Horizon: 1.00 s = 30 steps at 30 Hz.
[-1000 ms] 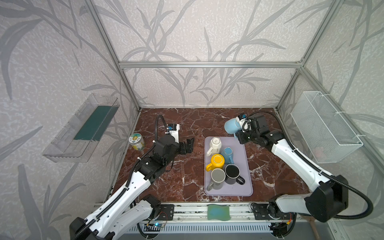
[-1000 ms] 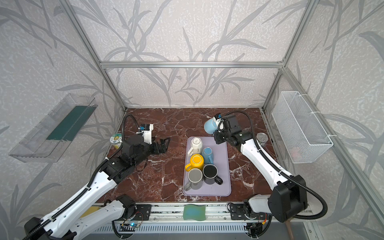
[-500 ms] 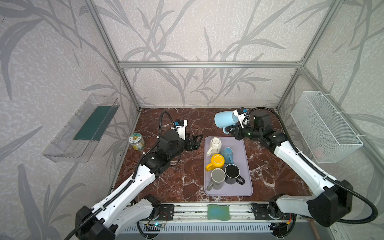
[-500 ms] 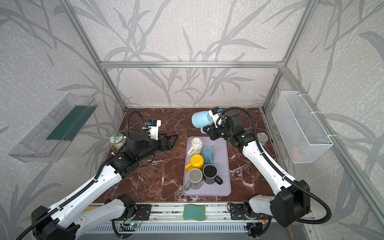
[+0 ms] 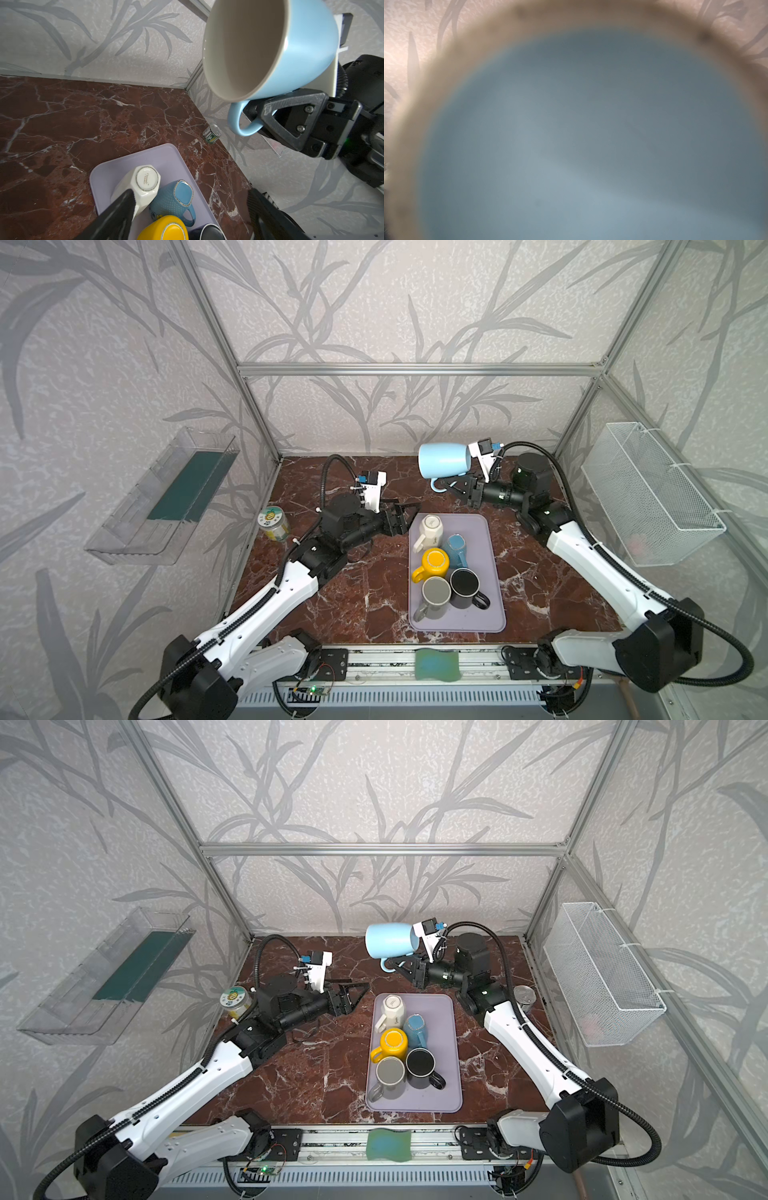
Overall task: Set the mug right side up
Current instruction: 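Lift the light blue mug with the right gripper while the left arm reaches in, then grasp the light blue mug's rim with the left gripper beside the right gripper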
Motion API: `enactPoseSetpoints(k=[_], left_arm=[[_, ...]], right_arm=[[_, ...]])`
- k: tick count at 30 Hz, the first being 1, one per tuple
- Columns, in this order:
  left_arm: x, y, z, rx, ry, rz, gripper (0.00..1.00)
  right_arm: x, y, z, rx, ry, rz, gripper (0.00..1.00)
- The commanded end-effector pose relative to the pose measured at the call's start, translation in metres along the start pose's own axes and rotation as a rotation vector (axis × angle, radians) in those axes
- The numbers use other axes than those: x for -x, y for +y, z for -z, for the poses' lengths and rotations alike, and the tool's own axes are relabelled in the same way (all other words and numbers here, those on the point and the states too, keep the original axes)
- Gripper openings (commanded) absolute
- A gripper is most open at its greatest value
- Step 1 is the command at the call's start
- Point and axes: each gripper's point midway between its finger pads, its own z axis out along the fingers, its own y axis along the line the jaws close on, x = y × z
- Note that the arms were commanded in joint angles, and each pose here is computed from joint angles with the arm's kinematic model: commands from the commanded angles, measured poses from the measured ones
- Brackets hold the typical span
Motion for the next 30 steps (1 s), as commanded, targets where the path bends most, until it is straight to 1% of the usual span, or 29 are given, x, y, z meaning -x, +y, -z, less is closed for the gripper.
enactPoseSetpoints(k=[1, 9, 17, 26, 30], left_arm=[[0.023, -0.042, 0.004, -0.185, -0.052, -0.024, 0.84], [0.029, -0.072, 0.011, -0.336, -0.058, -0.073, 0.73], [0.031, -0.079, 0.014, -0.379, -0.075, -0.077, 0.65], [0.033, -0.084, 0.018, -0.411, -0.097, -0.088, 0.41], [0.034, -0.087, 0.02, -0.423, -0.106, -0.095, 0.33]], right_arm=[[0.02, 0.035, 0.002, 0.145, -0.056, 0.113, 0.0], [0.01, 0.053, -0.003, 0.248, -0.018, 0.139, 0.0], [0.004, 0.071, -0.004, 0.339, 0.007, 0.149, 0.0], [-0.002, 0.08, -0.003, 0.41, 0.029, 0.153, 0.0], [-0.004, 0.084, -0.004, 0.442, 0.043, 0.151, 0.0]])
